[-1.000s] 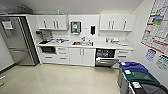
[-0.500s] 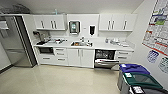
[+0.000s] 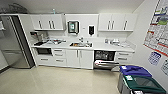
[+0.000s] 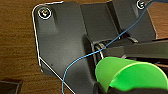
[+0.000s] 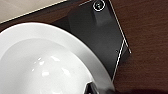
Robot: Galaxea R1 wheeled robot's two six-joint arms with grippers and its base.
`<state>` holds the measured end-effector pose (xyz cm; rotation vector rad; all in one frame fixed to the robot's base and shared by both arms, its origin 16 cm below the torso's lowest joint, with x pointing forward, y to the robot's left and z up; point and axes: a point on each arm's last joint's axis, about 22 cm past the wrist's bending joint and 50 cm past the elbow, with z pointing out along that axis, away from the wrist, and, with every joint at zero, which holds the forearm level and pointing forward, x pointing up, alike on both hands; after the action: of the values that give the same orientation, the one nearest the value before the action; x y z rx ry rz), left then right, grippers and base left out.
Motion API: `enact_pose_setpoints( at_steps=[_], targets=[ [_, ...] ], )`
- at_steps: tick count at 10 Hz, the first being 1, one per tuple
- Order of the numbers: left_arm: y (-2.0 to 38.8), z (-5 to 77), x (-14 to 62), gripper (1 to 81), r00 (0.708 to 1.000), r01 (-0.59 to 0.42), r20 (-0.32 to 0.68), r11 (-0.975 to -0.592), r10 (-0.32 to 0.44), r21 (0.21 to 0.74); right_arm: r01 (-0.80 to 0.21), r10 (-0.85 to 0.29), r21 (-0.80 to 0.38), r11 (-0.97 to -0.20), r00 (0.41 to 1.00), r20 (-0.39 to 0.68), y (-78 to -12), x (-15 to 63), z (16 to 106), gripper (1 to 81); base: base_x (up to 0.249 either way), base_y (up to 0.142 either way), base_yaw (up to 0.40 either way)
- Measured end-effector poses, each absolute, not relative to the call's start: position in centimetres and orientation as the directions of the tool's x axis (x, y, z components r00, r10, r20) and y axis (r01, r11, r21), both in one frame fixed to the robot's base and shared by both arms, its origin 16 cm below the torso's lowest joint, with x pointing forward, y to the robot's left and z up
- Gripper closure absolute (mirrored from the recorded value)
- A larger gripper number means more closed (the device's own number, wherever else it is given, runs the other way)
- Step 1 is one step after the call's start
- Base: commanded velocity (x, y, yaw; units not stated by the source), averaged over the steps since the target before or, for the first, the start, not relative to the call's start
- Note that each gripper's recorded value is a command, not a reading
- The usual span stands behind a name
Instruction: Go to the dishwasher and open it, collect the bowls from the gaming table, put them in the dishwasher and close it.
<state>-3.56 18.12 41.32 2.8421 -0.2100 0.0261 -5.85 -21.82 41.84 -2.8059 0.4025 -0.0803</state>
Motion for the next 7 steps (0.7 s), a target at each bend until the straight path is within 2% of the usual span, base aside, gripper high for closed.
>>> enact_pose_setpoints(
  at_steps=[7],
  targets=[
    [17.99,41.35,-3.55,81.1,0.989,-0.147,0.04,-0.946,-0.141,0.288,-0.265,-0.283,-0.308,-0.913,0.959,0.011,-21.59,-5.84,41.84,81.1,0.123,0.0,0.0]
  ],
)
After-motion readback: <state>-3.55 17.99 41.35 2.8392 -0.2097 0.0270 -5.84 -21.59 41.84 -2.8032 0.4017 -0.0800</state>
